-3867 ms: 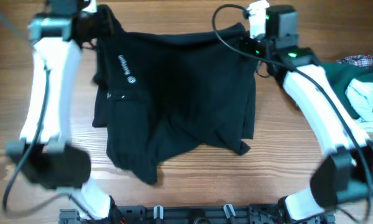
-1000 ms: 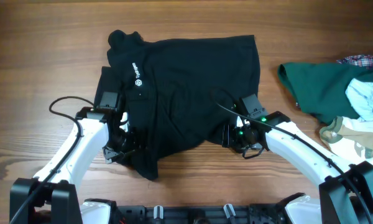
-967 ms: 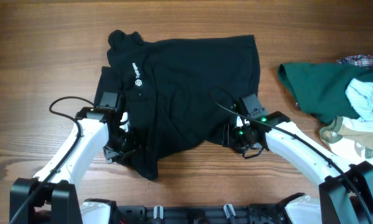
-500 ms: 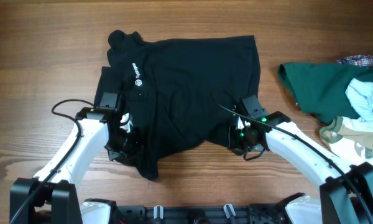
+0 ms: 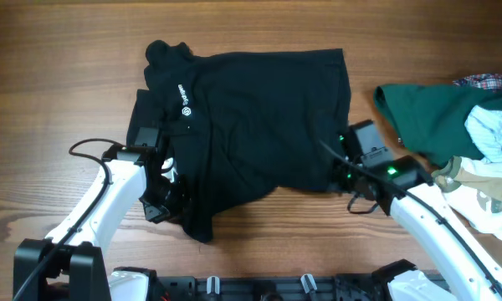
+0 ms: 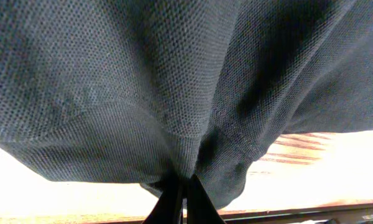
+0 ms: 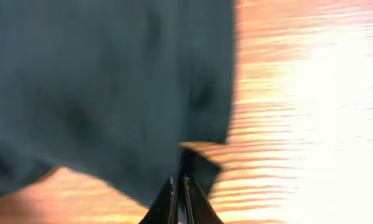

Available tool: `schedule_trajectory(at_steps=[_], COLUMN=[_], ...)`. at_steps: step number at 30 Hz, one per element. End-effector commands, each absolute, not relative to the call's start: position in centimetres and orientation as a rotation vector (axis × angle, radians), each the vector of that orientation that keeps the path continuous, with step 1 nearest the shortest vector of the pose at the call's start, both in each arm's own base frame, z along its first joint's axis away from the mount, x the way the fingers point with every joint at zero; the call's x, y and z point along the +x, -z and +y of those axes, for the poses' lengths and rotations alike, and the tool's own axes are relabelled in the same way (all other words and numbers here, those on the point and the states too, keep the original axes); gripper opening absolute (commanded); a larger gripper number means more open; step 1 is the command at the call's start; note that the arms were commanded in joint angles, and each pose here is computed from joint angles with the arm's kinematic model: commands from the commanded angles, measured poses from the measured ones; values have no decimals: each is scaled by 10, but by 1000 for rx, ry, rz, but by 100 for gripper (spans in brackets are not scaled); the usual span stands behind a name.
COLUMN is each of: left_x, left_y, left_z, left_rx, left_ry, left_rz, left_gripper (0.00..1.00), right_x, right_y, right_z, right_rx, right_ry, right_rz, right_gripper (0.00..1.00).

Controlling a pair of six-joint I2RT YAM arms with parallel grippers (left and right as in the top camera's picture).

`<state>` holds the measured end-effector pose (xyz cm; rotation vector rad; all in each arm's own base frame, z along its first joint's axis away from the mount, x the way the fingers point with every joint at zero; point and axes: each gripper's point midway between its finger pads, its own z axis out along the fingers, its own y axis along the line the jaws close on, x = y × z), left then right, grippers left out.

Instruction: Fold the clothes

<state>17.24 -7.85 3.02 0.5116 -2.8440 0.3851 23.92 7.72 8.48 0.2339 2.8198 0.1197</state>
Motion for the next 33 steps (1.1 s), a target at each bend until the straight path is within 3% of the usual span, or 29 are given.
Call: schedule_trajectory(at_steps=[1, 6, 11, 15, 20, 21, 29, 33], left_x=[162, 152, 152, 154, 163, 164, 178, 183], left_y=[-24, -18, -17, -18, -22, -24, -36, -46], left_z=[-77, -73, -73, -77, -94, -96, -83, -58], left_rx=[560, 609, 616, 616, 573, 572, 726, 910], left_ry=[-350, -310, -311, -345, -500, -521, -424, -275], left_rz=[-2803, -2770, -2769, -2766, -2767, -2764, -2814, -2873], left_gripper=[4, 4, 4, 4, 40, 43, 27, 13], right_x=[263, 291, 285, 263, 256, 256, 256, 253], right_y=[-96, -106, -103, -92, -86, -86, -87, -92], right_z=[32, -2, 32, 55, 58, 58, 62, 77], right_rx=[421, 527, 383, 317, 313, 312, 267, 126], right_ry=[49, -9, -320, -450, -449, -449, -479, -594], right_rz=[2701, 2589, 2672, 2789, 2833, 2831, 2833, 2821], right_gripper=[4, 4, 5, 40, 49, 50, 50, 50])
